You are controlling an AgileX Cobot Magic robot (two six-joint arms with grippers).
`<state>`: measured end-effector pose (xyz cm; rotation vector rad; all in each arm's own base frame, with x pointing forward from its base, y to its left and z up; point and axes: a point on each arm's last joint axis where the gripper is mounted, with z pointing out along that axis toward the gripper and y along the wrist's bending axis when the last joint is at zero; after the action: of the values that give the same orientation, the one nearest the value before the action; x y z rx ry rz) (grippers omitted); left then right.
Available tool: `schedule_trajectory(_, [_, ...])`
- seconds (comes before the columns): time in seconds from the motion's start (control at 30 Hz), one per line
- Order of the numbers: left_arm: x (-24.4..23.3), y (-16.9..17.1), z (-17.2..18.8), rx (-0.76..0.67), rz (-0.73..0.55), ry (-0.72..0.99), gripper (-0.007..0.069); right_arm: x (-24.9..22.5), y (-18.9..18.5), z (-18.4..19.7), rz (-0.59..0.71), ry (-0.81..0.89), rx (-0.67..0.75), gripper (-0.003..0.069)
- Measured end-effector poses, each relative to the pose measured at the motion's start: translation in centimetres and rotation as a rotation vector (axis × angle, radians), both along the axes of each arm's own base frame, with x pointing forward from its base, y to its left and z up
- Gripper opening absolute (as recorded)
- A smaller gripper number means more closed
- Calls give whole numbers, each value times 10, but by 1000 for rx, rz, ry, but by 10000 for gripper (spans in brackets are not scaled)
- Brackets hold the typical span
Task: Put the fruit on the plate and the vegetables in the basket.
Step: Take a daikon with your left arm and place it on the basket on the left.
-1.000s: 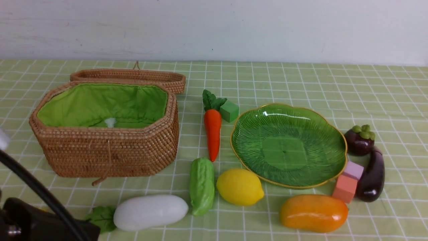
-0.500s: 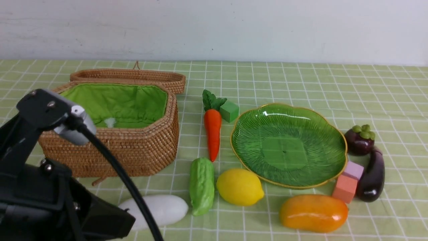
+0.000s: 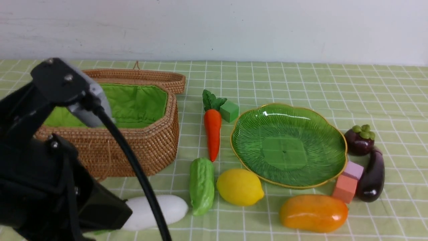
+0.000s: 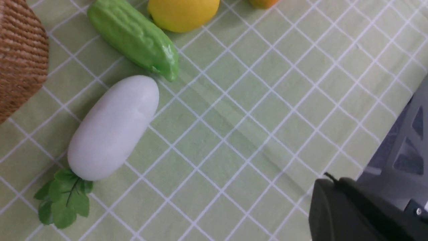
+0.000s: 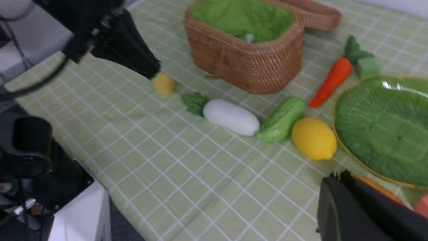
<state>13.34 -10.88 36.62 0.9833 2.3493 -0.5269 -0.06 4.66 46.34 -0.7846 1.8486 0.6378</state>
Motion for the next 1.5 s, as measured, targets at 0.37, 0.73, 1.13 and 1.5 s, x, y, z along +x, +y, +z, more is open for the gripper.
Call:
schedule_trajectory(0.37, [0,-17,-13,132,-143,-5,-13,-7,-4,16,123,-55,-6,2])
schedule_trajectory(0.73, [16,-27,-28,203,-194,0,-13,-4,-5,15,111,-81,-39,10])
schedule_trajectory(1.13, [62,-38,-66,458,-222,-69,141,-4,-5,15,109,-82,-42,23])
schedule_trajectory(1.5, [118,-67,-142,624,-296,-95,632,-5,-5,15,109,-84,-42,33])
